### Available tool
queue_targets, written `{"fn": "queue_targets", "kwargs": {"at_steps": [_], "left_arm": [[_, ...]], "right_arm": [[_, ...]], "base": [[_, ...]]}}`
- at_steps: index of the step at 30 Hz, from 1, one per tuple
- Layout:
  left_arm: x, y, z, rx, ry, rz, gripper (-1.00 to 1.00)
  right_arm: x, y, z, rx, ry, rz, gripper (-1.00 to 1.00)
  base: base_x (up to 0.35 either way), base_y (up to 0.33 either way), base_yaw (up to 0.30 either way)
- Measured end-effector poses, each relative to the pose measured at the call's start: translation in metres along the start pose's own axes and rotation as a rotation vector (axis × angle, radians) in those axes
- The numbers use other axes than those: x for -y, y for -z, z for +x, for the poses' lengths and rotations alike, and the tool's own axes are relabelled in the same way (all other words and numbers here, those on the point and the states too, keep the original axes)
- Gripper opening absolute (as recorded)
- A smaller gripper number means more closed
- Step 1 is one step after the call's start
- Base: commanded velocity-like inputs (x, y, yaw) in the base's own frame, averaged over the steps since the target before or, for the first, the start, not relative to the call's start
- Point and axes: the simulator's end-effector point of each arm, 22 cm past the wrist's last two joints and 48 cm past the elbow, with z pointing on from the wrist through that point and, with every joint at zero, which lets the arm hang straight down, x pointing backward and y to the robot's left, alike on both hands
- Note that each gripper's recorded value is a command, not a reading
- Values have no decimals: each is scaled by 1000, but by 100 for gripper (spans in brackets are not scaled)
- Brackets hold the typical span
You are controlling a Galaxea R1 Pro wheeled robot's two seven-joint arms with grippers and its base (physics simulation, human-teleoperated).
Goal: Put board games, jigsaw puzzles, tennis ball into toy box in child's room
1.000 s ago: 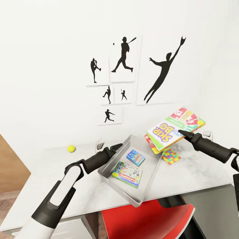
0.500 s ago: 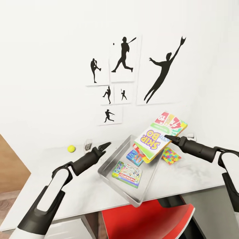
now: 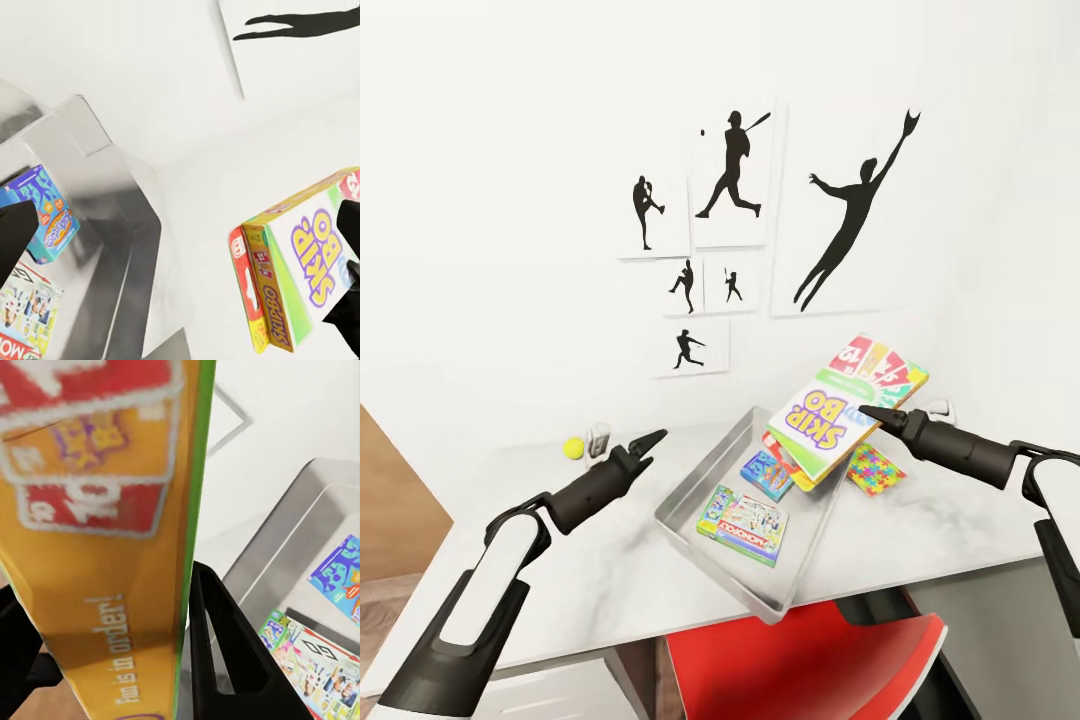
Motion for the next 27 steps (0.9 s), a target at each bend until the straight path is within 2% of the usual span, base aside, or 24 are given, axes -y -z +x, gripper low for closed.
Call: {"fn": "queue_targets", "kwargs": {"at_steps": [5,10,12,14,15,17,18,19,23,26,27], "left_arm": [[-1,2,-2,0,1,-2,100],[-2,2,-2,-1,2,-3,100],[-2,2,-2,-2,2,-3,100],[-2,3,-3,-2,2,-3,100],[-2,3,-3,-2,2,-3,100],[-4,4,-5,3,3,-6,100],[-3,5,-5,4,3,-6,100],[-5,6,-7,8,5,-8,100],[-14,16,-15,26,19,-25,100],[-26,29,-25,38,37,-45,100],[-26,30,-25,39,38,-45,100]], "right_arm": [[8,-2,3,-8,-19,12,-100],[34,-9,12,-34,-87,42,-100],[35,-16,20,-61,-111,32,-100],[30,-28,35,-107,-127,12,-100],[30,-28,35,-108,-126,13,-100],[25,-48,66,-201,-159,-12,-100],[25,-47,65,-199,-157,-8,-100],[25,-54,73,-226,-177,-17,-100],[33,-80,98,-327,-225,4,-100],[37,-102,117,-416,-235,34,-100],[37,-103,117,-417,-233,36,-100]], "base": [[0,0,0],[0,0,0],[0,0,0],[0,0,0],[0,0,0],[0,0,0],[0,0,0],[0,0,0],[0,0,0],[0,0,0],[0,0,0]]}}
